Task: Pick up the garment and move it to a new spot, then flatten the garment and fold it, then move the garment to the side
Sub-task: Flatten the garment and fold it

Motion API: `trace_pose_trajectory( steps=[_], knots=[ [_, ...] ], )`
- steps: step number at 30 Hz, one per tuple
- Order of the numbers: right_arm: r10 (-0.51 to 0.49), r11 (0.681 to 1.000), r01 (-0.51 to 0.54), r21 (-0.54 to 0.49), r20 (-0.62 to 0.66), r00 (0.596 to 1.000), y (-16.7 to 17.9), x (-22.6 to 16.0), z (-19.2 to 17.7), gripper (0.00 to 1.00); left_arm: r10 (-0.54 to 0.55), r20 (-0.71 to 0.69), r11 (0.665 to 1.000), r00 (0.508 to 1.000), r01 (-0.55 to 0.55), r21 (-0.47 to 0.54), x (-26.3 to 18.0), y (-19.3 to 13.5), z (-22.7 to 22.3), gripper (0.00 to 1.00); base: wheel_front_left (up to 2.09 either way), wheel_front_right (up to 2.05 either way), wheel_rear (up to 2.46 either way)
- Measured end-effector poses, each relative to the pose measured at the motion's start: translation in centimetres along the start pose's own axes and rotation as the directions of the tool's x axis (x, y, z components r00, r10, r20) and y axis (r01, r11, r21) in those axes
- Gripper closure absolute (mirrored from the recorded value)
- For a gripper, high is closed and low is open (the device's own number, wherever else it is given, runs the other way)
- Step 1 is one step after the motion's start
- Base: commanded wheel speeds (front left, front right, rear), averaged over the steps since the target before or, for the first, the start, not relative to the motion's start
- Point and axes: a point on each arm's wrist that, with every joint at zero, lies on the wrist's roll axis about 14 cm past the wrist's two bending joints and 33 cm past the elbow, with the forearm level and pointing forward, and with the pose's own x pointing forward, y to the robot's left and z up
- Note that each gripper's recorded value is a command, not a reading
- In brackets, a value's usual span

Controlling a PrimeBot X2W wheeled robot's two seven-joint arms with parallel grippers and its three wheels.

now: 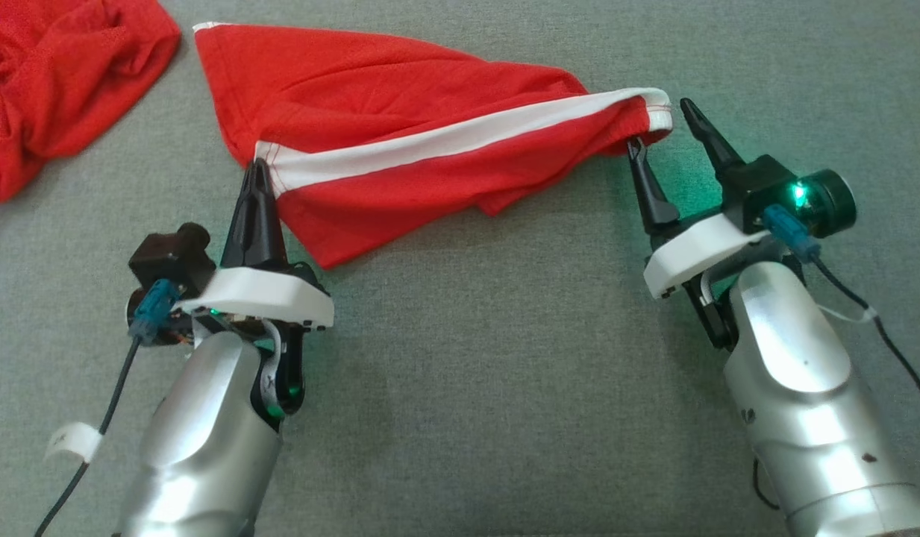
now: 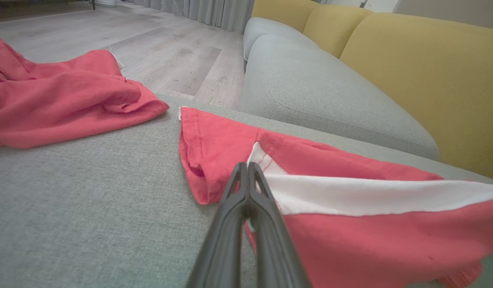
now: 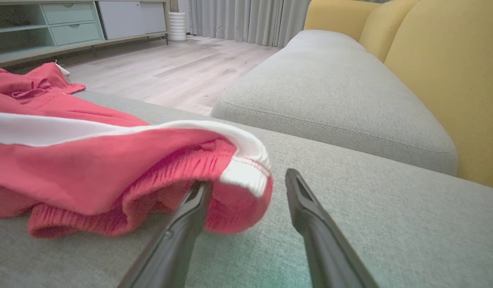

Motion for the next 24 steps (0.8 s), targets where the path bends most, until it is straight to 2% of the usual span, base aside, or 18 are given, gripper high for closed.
trace_pose_trajectory(
  steps=[2,3,4,6,8,9,10,15,24],
  knots=[
    [-0.002,1.000,0.002,-0.002,-0.001,1.000,-0.1,0.2,0.0,0.11,-0.001,0.001,1.000,1.000,0.001,0.000,0.0,0.0,0.0,1.00,0.00,0.00,0.00],
    [-0.002,1.000,0.002,-0.002,0.000,1.000,-0.1,0.3,0.1,0.22,-0.002,0.000,1.000,1.000,0.002,0.001,0.0,0.0,0.0,1.00,0.00,0.00,0.00],
    [-0.001,1.000,0.001,-0.003,0.004,1.000,-0.1,0.4,0.2,0.28,-0.002,0.000,1.000,1.000,0.002,0.001,0.0,0.0,0.0,1.00,0.00,0.00,0.00],
    [0.000,1.000,0.000,-0.008,0.020,1.000,-0.2,0.7,0.9,0.55,-0.002,0.001,1.000,1.000,0.002,0.002,-0.1,0.0,0.0,1.00,0.00,0.00,0.00],
    [0.000,1.000,0.000,-0.011,0.045,0.999,-0.2,0.8,1.7,0.78,-0.002,0.002,1.000,1.000,0.002,0.003,-0.1,0.0,0.1,1.00,0.00,0.00,0.00],
    [0.000,1.000,0.001,-0.012,0.054,0.999,-0.2,0.9,2.0,0.85,-0.003,0.003,1.000,1.000,0.003,0.003,-0.1,-0.1,0.1,1.00,0.00,0.00,0.00],
    [-0.001,1.000,0.002,-0.013,0.063,0.998,-0.2,0.9,2.3,1.00,-0.004,0.006,1.000,1.000,0.004,0.003,-0.1,-0.1,0.2,1.00,0.00,0.00,0.00],
    [-0.010,1.000,0.013,-0.015,0.133,0.991,-0.5,0.7,4.6,1.00,-0.026,0.055,1.000,0.998,0.026,0.003,-0.2,-0.8,1.8,1.00,0.00,0.00,0.00],
    [-0.046,0.998,0.056,-0.032,0.265,0.963,-1.6,-2.0,9.0,1.00,-0.114,0.237,0.993,0.965,0.109,0.034,-1.7,-3.4,7.9,1.00,0.00,0.00,0.00]
  ],
)
